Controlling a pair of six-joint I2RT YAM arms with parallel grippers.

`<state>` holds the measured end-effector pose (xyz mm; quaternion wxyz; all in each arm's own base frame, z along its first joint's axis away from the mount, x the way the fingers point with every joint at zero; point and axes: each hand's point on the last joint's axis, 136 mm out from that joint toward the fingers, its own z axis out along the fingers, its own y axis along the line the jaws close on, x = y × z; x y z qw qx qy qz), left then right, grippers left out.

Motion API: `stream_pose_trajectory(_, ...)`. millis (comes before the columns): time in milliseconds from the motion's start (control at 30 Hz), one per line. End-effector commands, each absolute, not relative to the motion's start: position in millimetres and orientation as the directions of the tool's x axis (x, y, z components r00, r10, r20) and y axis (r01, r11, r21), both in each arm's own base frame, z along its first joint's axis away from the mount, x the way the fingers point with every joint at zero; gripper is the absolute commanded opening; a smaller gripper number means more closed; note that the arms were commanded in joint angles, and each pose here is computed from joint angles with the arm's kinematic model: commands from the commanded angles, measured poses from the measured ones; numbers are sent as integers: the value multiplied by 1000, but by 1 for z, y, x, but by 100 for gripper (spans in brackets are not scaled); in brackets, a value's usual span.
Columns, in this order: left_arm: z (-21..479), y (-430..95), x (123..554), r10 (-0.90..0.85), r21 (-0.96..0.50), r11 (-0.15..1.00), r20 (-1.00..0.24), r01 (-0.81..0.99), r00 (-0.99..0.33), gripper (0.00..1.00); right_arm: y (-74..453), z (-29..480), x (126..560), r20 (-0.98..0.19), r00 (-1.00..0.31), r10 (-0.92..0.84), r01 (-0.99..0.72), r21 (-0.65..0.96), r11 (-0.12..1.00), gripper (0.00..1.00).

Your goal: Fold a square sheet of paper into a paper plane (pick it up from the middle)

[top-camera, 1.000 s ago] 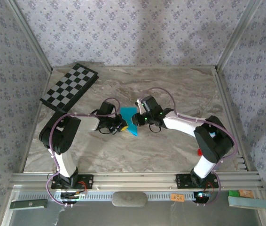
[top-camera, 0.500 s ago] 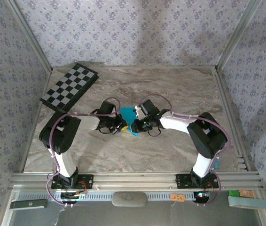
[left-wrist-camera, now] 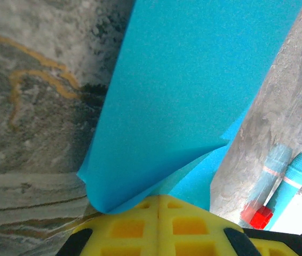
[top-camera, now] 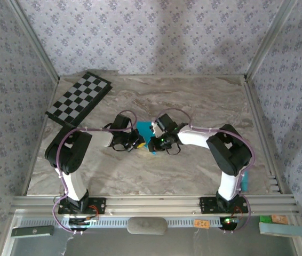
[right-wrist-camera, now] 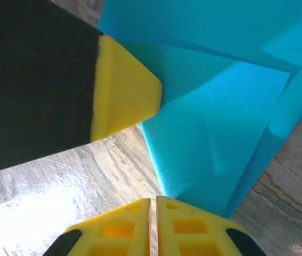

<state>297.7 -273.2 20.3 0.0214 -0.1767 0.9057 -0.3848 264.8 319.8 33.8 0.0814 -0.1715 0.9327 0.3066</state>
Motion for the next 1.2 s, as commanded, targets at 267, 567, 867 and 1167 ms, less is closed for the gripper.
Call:
stream_pose_trajectory(267,1,-266,289,-349,-643,682,132,-348,-928,5,319,21,256,-191,-939,-287,-345,545,764,12)
stream_pose_trajectory(567,-1,-265,289,-354,-638,684,132,-353,-926,5,318,16,251,-166,-941,-295,-336,552,763,12)
stream_pose_trajectory(867,-6,-259,288,-370,-614,698,133,-369,-920,4,312,22,241,-153,-938,-310,-341,556,758,12)
stream_pose_trajectory(1167,-8,-257,288,-374,-608,700,133,-374,-918,4,301,24,223,-120,-937,-327,-336,560,757,12)
